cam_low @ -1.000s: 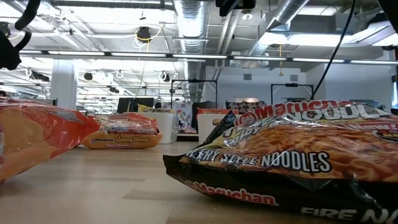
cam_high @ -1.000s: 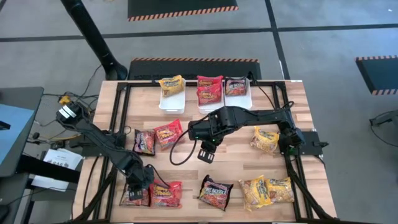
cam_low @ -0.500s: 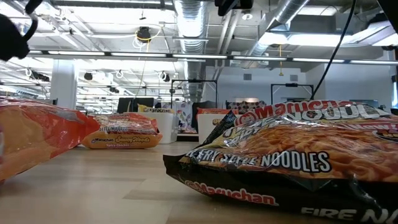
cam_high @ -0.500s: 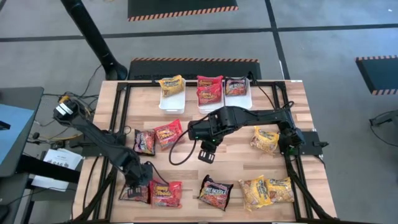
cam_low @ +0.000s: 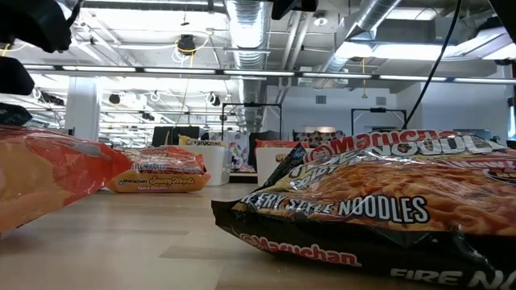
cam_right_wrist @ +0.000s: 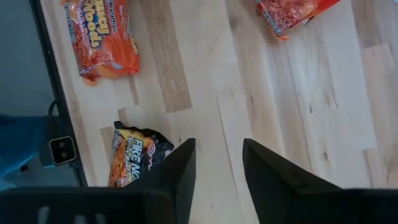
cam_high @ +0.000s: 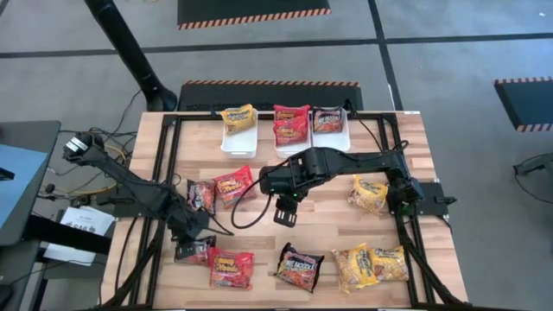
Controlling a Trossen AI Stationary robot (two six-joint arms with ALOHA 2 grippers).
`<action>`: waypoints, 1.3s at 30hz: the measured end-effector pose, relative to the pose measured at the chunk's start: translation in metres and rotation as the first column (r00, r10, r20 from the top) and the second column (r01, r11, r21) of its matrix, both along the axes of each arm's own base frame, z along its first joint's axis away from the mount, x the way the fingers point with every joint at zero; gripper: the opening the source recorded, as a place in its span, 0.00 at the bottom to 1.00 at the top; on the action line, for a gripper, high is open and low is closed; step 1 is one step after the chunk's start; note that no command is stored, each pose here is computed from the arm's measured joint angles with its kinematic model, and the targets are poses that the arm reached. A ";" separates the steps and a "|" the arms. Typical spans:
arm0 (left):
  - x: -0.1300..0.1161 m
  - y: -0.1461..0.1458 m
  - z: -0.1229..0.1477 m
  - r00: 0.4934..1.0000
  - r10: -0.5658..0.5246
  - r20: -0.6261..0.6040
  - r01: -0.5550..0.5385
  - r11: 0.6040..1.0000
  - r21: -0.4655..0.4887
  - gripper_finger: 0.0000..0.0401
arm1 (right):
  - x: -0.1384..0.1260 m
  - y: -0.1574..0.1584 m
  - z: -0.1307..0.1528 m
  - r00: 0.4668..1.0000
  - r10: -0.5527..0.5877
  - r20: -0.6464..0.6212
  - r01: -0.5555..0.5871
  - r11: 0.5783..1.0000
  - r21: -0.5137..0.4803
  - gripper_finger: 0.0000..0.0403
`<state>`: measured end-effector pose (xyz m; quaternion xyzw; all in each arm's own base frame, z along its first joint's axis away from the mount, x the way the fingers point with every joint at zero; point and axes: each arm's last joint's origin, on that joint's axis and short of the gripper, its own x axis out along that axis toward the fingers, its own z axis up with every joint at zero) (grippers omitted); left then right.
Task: Sort Maruchan noodles
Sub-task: Put the black noodle pack into the right white bin
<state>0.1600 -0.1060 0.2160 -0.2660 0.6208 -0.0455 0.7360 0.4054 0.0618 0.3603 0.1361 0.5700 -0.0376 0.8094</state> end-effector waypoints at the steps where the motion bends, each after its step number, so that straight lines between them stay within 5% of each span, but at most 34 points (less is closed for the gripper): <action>1: 0.000 0.001 0.001 1.000 0.000 0.005 0.000 1.000 0.000 0.00 | 0.000 0.000 0.000 1.000 -0.005 0.002 0.005 1.000 -0.013 0.42; 13: 0.003 0.004 0.000 0.997 -0.055 0.057 0.051 0.997 0.066 0.01 | 0.000 -0.004 0.000 1.000 -0.019 0.003 0.019 1.000 -0.022 0.54; 22: 0.006 0.006 0.000 0.994 -0.064 0.084 0.058 0.996 0.073 0.19 | 0.000 -0.002 0.000 1.000 -0.017 0.003 0.017 1.000 -0.022 0.54; 29: 0.005 0.004 0.001 1.000 -0.019 0.019 0.019 0.999 -0.027 0.32 | 0.000 -0.002 0.000 1.000 -0.017 0.003 0.017 1.000 -0.022 0.54; 39: -0.001 0.002 0.001 0.992 -0.069 -0.108 0.050 0.986 -0.162 0.32 | 0.002 -0.002 0.001 0.999 -0.035 0.022 0.035 0.999 -0.011 0.54</action>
